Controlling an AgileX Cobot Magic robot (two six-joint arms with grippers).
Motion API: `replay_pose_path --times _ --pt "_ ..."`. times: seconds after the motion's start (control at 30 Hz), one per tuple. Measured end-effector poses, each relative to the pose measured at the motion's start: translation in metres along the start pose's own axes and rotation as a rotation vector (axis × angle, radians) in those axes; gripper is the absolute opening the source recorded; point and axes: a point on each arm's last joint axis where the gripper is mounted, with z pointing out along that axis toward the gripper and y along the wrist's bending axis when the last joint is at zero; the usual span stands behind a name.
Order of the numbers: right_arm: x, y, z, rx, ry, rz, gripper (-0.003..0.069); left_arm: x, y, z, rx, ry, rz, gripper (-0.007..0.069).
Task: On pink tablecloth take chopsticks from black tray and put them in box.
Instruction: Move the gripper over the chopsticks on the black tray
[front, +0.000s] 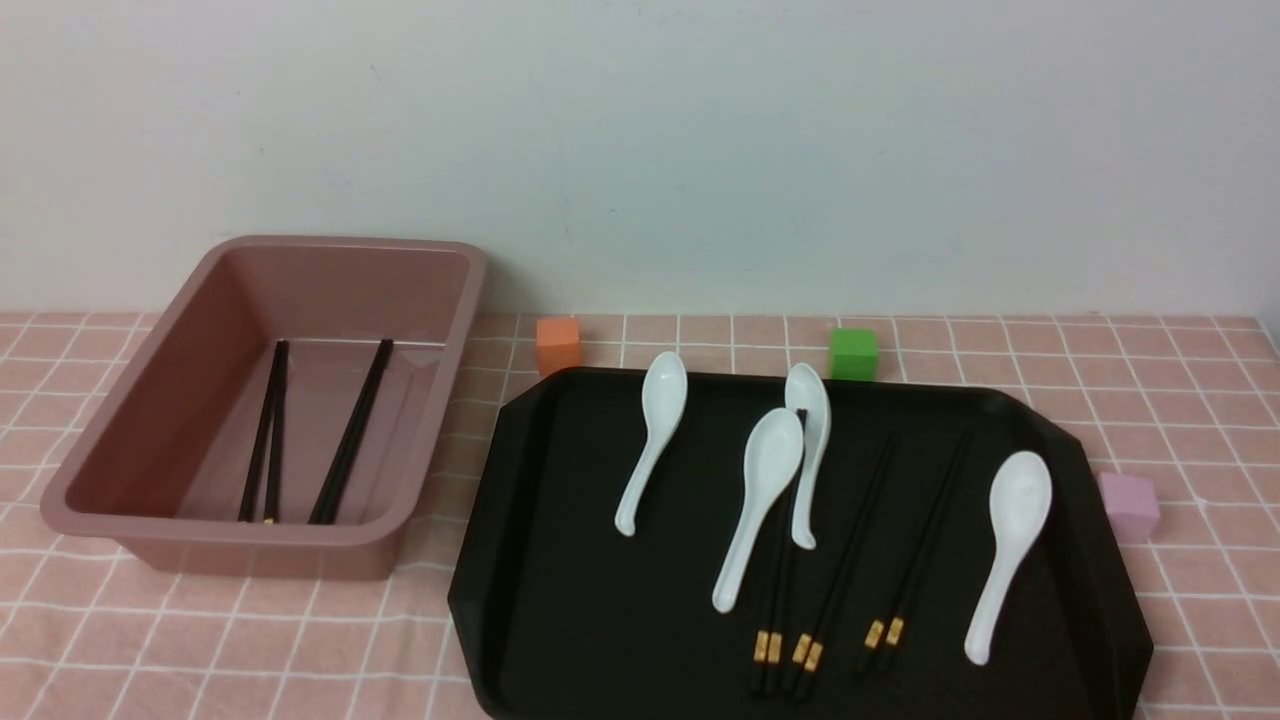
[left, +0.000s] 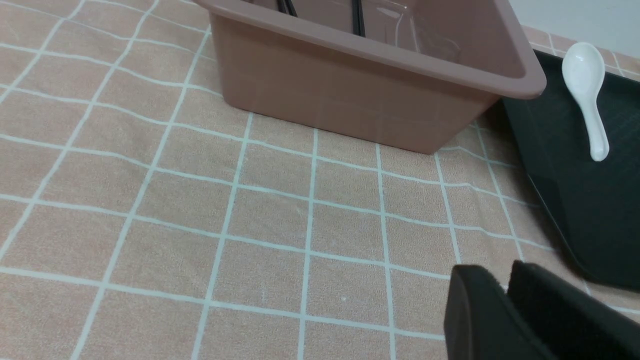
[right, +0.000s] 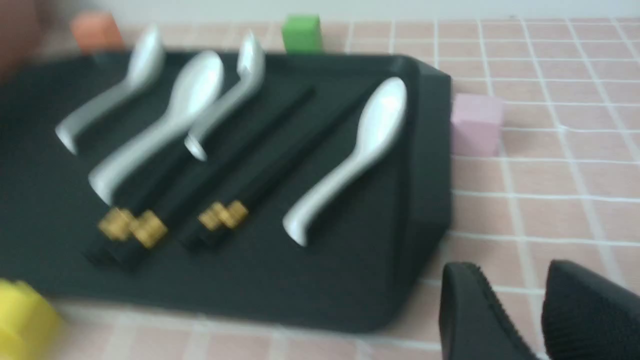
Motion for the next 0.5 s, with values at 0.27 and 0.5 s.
replay_pose_path --times 0.27,0.5 --pt "-0.027 0.006 -0.004 -0.157 -0.278 0.577 0.024 0.0 0.0 0.0 0.0 0.0 0.0 0.0114" --pt "-0.049 0.018 -0.012 -0.164 -0.168 0.569 0.0206 0.0 0.0 0.0 0.0 0.0 0.0 0.0123"
